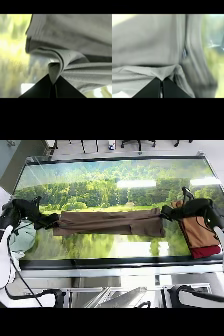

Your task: Fold the shirts.

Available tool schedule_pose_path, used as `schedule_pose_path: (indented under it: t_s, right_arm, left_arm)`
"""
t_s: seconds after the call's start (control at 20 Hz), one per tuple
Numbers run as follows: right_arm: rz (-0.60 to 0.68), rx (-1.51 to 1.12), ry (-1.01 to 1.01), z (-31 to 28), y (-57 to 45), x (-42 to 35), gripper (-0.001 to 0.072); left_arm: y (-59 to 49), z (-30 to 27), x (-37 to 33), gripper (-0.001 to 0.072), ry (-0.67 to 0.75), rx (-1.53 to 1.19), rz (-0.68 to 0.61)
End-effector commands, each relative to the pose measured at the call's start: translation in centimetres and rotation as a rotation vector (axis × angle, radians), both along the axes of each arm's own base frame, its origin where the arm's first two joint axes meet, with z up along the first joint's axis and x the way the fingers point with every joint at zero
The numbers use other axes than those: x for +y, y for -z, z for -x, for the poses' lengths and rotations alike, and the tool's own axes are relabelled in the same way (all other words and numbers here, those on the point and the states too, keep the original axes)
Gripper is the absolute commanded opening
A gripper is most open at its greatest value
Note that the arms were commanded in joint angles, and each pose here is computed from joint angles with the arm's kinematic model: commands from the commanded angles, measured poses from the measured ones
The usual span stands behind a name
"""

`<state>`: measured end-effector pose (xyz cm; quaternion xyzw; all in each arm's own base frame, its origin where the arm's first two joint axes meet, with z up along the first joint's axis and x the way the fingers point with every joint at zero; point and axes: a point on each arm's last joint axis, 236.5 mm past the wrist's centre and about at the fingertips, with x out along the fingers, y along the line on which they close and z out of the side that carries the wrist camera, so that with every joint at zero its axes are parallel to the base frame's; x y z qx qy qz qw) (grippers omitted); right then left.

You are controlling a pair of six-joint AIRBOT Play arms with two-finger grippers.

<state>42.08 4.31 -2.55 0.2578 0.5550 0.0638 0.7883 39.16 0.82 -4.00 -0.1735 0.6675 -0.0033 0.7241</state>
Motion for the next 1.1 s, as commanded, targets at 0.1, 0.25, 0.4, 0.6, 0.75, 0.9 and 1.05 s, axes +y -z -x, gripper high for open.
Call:
schedule_pose_path:
  t_s: [0.1, 0.25, 0.4, 0.6, 0.75, 0.9, 1.05]
  right_arm:
    - [0.008, -0.001, 0.001, -5.2, 4.4, 0.7, 0.0028]
    - [0.017, 0.017, 0.008, -5.6, 6.8, 0.7, 0.0029]
    - [0.027, 0.017, -0.021, -5.5, 7.1, 0.7, 0.0035]
    - [0.001, 0.057, -0.093, -4.9, 5.1, 0.9, 0.0351]
    - [0.029, 0.093, -0.145, -4.1, 3.4, -1.2, 0.0655]
    - [0.013, 0.138, -0.12, -3.2, 4.0, -3.8, 0.0655]
    - [-0.109, 0.195, -0.2, -1.4, 5.2, -2.7, 0.0654]
  left_arm:
    - [2.5, -5.2, -0.7, 0.002, 0.001, 0.005, 0.037]
    - [4.6, -6.5, -1.2, 0.002, 0.003, 0.042, 0.068]
    - [5.6, -6.8, -2.2, 0.0021, 0.004, 0.08, 0.122]
    - [4.0, -8.3, -3.3, 0.0706, 0.005, 0.049, 0.178]
    - [1.3, -8.3, -3.8, 0.0706, 0.044, 0.052, 0.201]
    - [-1.5, -7.9, -3.9, 0.0706, 0.081, 0.068, 0.205]
    - [-4.4, -8.6, -3.8, 0.0707, 0.076, 0.036, 0.199]
